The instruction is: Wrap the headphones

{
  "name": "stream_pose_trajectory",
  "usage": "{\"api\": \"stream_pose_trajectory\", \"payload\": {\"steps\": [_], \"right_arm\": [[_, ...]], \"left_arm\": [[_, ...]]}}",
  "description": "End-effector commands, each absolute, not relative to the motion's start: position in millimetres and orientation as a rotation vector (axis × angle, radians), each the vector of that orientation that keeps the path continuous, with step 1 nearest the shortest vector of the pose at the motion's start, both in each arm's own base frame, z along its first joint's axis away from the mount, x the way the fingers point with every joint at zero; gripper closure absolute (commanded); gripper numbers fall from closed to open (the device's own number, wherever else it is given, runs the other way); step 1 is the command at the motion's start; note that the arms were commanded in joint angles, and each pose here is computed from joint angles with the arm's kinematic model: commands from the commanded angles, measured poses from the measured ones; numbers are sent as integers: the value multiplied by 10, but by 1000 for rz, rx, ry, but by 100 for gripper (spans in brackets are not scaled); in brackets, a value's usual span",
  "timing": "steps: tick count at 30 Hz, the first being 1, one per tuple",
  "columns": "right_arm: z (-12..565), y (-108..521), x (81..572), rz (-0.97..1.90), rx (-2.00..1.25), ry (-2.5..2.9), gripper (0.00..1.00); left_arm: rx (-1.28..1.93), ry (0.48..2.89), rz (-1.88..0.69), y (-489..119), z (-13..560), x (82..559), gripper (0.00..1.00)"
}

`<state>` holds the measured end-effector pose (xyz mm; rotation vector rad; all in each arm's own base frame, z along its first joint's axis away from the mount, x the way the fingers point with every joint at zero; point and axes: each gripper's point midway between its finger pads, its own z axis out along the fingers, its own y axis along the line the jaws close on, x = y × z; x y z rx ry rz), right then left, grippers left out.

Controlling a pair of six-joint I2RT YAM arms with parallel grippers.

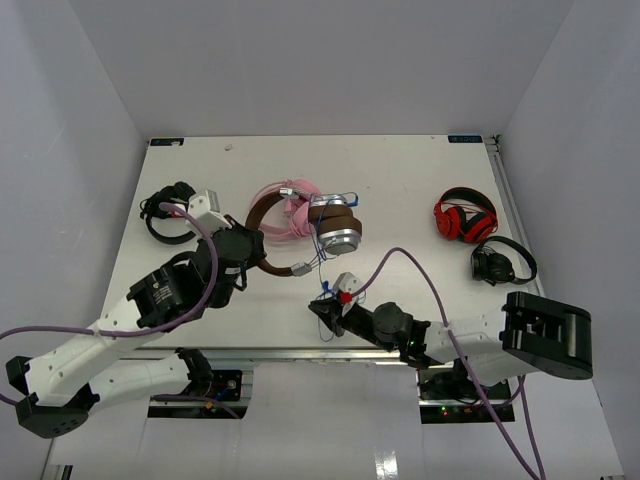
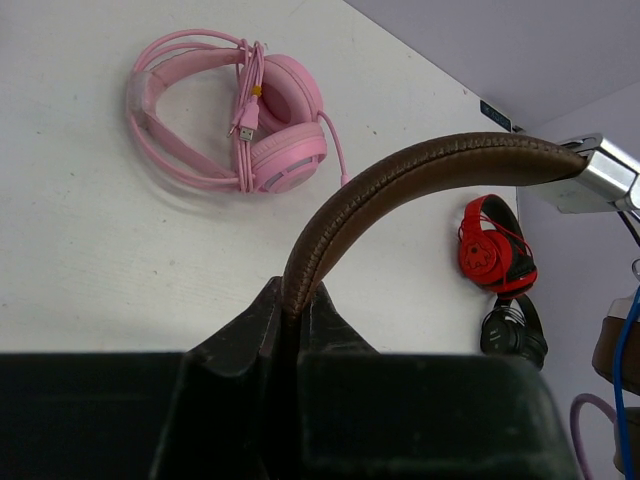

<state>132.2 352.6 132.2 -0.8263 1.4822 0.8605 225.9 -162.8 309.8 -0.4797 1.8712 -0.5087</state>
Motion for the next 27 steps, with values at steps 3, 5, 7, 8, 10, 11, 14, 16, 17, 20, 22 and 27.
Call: {"api": "stream_pose_trajectory", "payload": {"steps": [3,5,7,8,10,11,14,16,17,20,22,27], "right_arm": [[1636,3763,1339,953,-753,1344,81],[1593,3803,1348,957,-753,1346,80],[1571,3834,1352,974,-744,1337,78],[1550,3852,1353,984,-739,1334,78],[1514,3890,1340,1003,-742,1334,76],[1491,3904,1337,1009,-744,1336,75],[1433,3940,1320,1028,-745,1336,80],[1405,3935,1334,1030,-731,1338,87],[1376,3924,1354,1023,-725,1343,91],[1403,3850,1441,1031,-669,1338,92],[1408,3656,1568,1013,-621,1354,92],[1497,3198,1837,988,-498,1378,92]], "left_arm": [[-565,1778,-651,-1615,3409,2250,100],[-567,1774,-657,-1604,3424,2242,100],[-570,1769,-662,-1589,3437,2235,100],[-570,1770,-660,-1590,3431,2236,100],[-570,1764,-658,-1572,3439,2234,100],[-570,1762,-656,-1563,3442,2233,100],[-574,1755,-662,-1543,3459,2223,100],[-573,1753,-671,-1536,3473,2211,100],[-569,1752,-679,-1537,3483,2201,100],[-479,1753,-734,-1611,3581,2141,100],[-400,1764,-732,-1617,3628,2090,100],[-395,1737,-720,-1395,3716,1989,100]]}}
